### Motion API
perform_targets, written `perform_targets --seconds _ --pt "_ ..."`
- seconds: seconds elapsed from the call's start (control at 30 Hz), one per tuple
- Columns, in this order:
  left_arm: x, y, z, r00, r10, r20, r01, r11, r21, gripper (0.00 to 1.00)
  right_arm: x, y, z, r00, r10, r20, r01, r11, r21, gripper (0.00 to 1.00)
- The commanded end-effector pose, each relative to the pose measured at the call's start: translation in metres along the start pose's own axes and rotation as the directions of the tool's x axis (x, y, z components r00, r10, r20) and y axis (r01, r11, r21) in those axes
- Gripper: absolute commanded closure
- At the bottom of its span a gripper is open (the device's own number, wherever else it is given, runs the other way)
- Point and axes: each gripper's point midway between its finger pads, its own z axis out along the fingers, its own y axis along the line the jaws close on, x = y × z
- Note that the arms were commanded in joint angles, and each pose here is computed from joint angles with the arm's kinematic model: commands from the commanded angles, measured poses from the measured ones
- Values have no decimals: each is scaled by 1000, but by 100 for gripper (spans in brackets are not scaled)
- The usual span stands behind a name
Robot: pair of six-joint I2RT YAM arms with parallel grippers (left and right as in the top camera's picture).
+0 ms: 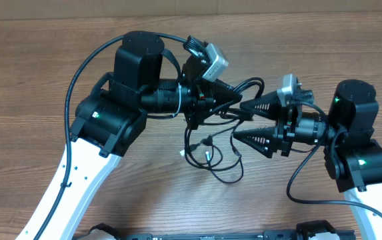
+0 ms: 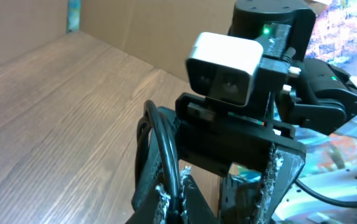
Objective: Untangle cables
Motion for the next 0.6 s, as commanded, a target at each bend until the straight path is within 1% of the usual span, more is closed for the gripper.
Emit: perform_targets --seconds 0.0,0.1,0.17,0.3,0.4,0.57 --pt "-10 -13 -5 1000 -8 21 7 999 48 96 -3 6 -1 999 -31 6 32 999 -34 29" --pt "-11 -18 -5 1000 -1 24 -1 997 77 96 -2 6 -1 1000 -25 3 25 999 -34 38" --pt "-13 -23 -6 1000 9 30 -12 994 104 96 -1 6 -1 1000 -19 1 19 999 -34 41" --pt "-13 -25 -6 999 13 32 -17 993 118 96 0 7 -1 1000 -12 -1 12 999 -35 56" --pt "-13 -26 -5 999 14 31 -18 993 120 96 0 7 -1 1000 -12 -1 12 999 -35 66" --pt "-13 -25 -4 999 15 30 -18 994 111 96 0 7 -1 1000 -12 -1 12 999 -35 96"
